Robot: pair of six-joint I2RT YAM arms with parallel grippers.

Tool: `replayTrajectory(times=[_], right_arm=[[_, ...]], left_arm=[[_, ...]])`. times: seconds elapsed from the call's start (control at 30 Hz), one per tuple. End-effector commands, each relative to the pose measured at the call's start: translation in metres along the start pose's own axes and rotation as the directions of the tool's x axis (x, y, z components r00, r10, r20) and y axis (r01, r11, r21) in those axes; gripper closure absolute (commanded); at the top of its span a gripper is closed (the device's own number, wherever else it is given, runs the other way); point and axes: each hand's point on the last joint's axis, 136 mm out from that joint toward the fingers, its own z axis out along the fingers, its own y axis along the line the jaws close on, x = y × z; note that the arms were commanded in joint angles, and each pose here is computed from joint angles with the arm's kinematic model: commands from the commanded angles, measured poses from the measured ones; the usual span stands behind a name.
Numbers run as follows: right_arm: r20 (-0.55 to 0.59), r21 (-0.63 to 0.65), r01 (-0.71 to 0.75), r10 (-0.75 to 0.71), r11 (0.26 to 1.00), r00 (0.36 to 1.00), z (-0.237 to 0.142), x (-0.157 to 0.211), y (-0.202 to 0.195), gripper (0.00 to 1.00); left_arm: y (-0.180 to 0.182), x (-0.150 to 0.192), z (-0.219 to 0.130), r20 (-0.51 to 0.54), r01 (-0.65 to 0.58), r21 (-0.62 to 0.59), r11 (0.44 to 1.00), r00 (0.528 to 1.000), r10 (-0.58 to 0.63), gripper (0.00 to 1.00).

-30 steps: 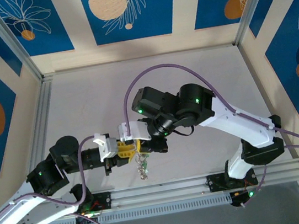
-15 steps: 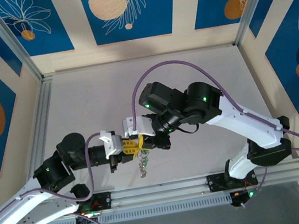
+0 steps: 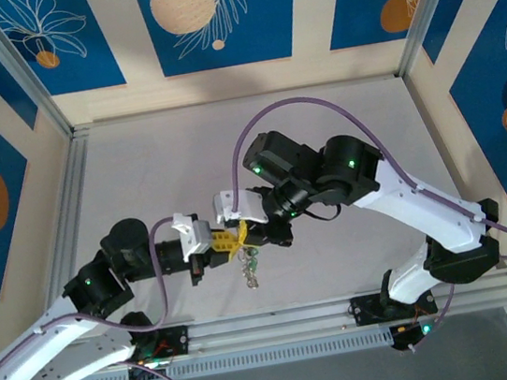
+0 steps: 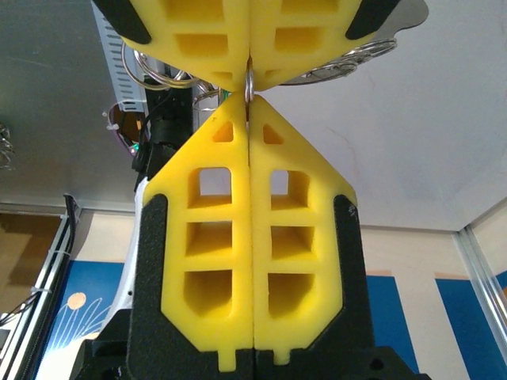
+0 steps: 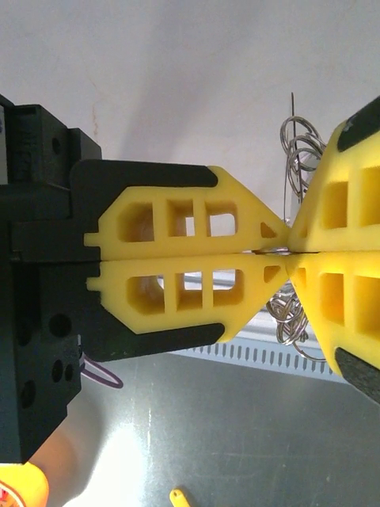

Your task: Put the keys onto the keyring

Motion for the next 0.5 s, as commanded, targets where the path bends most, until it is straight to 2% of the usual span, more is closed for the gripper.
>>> replayTrajectory(times=[0.0,0.13,0.33,0.47], right_arm=[[0.099,0.040,0.042,-0.046,0.998,0.994,-0.013,-0.018,-0.007,1.00],[0.135,0.116,0.028,-0.044,0.993,0.990,-0.020,-0.019,-0.024,1.00],[0.224,0.170,0.005,-0.043,0.985,0.974,-0.033,-0.023,-0.035,0.74],[0.308,0.179,-0.034,-0.023,0.983,0.951,-0.045,-0.023,-0.038,0.70]], left_arm=[[0.005,-0.013,0.004,0.055,-0.017,0.020,1.000,0.998,0.015,1.00],[0.019,-0.020,0.009,0.097,0.012,0.033,0.999,0.995,-0.016,1.00],[0.033,-0.035,0.011,0.208,0.023,0.067,0.998,0.977,-0.036,1.00],[0.036,-0.041,0.009,0.253,0.004,0.089,0.996,0.967,-0.026,1.00]])
